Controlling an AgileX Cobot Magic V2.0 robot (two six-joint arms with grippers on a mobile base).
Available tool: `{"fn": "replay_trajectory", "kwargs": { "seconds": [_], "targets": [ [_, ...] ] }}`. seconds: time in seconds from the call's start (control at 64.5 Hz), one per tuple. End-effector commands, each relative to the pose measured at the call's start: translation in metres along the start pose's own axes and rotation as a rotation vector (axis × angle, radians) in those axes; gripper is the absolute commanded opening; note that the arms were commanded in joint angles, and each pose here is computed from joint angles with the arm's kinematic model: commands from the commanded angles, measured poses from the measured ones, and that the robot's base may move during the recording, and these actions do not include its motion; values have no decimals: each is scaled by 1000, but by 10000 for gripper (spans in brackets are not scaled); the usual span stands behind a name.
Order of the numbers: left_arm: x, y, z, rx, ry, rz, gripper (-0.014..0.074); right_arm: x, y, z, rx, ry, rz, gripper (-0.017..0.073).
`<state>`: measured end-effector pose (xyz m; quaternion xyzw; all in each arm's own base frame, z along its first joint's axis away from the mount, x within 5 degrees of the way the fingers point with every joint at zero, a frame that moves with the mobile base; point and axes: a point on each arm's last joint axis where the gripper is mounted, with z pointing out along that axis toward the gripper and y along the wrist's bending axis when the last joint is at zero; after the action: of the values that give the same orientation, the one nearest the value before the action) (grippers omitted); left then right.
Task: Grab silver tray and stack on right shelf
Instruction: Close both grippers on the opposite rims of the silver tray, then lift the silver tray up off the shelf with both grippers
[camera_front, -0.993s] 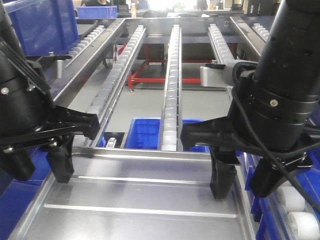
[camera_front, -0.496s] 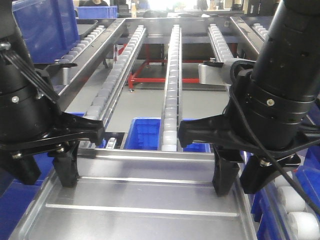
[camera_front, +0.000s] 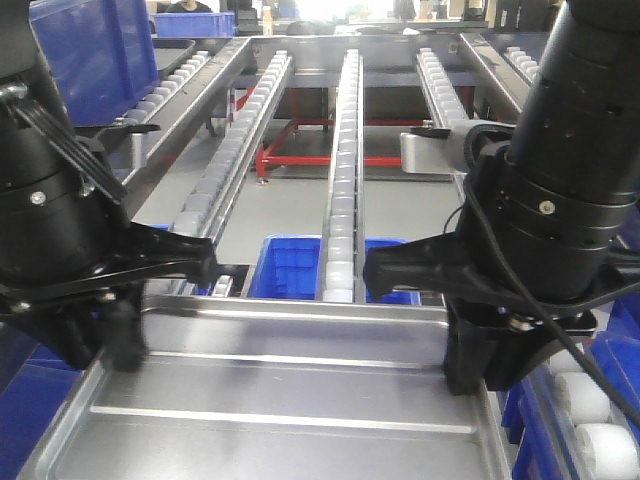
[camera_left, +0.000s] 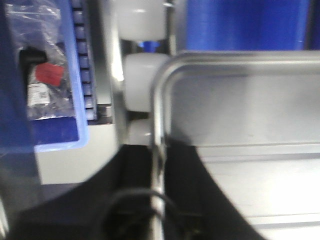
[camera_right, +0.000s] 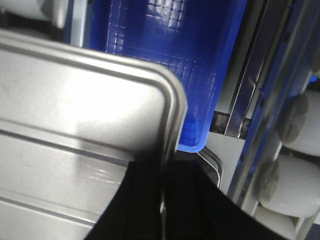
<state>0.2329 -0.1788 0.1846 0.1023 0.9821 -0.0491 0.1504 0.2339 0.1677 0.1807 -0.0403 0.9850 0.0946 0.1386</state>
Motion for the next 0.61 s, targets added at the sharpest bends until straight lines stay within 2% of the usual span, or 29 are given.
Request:
{"fn": "replay_trajectory", "kwargs": {
  "seconds": [0.0,0.31,0.372,0.59],
  "targets": [
    [-7,-3,-11,23,-55,-1,-91,-9,5,-15,-35,-66,-16,61],
    [-13,-4,-23,3,-39,-7,-93,-12,7,-29,-54,-106,-22,57],
    [-16,-5,-32,12,-60,-11,-93,-12,7,-37,-68,-130,-22,57],
    [-21,-2,-78,80,-206,-19,-93,-11,1,-81,-85,-268,-83,57]
  ]
}}
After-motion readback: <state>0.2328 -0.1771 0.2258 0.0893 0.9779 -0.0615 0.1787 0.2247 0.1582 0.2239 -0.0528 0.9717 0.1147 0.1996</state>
